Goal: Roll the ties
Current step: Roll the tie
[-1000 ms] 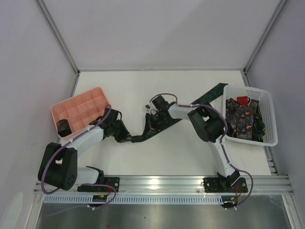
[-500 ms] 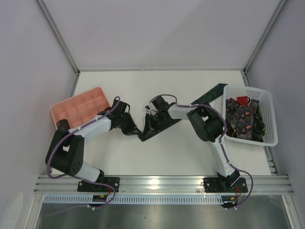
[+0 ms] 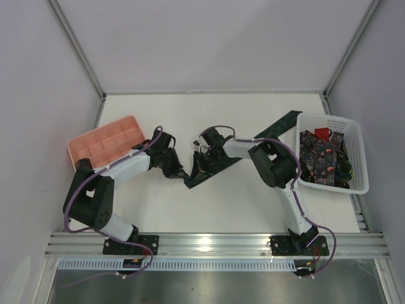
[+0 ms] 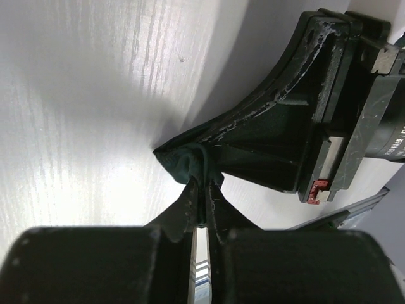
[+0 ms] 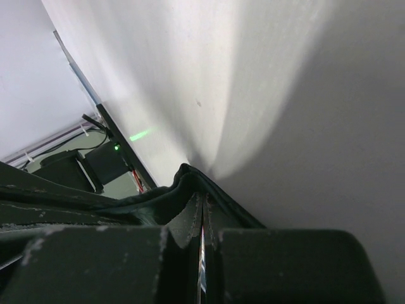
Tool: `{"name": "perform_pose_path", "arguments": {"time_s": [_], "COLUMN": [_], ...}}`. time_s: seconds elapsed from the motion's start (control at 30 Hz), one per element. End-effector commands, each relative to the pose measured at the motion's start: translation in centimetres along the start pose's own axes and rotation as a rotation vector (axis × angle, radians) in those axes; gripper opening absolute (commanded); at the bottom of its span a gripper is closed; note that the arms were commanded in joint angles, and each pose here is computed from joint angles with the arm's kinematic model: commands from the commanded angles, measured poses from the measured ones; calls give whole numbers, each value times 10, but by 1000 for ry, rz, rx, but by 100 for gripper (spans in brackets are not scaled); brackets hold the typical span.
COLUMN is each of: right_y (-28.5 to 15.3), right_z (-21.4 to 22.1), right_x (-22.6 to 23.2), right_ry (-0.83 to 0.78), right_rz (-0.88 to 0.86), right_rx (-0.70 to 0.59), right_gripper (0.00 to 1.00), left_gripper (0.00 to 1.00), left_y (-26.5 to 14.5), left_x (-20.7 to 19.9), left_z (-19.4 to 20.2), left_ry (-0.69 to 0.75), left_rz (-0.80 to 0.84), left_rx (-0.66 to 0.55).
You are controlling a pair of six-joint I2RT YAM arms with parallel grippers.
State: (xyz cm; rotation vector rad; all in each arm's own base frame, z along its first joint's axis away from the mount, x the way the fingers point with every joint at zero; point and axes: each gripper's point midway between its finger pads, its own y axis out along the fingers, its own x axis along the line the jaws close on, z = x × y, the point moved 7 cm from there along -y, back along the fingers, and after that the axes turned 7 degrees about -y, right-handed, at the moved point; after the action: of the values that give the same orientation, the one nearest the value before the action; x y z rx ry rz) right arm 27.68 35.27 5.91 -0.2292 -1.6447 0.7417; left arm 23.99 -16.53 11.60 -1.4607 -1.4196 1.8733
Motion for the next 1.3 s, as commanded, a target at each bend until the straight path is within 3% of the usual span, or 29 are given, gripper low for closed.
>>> {"name": "perform_pose_path", "arguments": {"time_s": [0.0,0.23,0.67,1.0,1.27], "right_y": [-15,-38,-40,-12,2], "right_z": [-6,-18,-21,-9,-8], "right_x": [-7,1,30,44,20], "right_ry": [24,-10,-86,-90,-60], "right_rz": [89,71,45,-4,35], "right_rx": [-37,-66,-75,-17,-1], "right_gripper": [0,0,0,0,0], "left_gripper": [4,1,1,1,1], "left_y": [-12,-28,-6,-3,-7], "left_x": [-4,11,36,35,31], "left_z": [-2,7,9,8,5], "left_ry": [54,74,81,83,93], "left_rz": [-32,-85,-153,-151,-154], "left_rx": [-28,-51,-66,-59,-68]}}
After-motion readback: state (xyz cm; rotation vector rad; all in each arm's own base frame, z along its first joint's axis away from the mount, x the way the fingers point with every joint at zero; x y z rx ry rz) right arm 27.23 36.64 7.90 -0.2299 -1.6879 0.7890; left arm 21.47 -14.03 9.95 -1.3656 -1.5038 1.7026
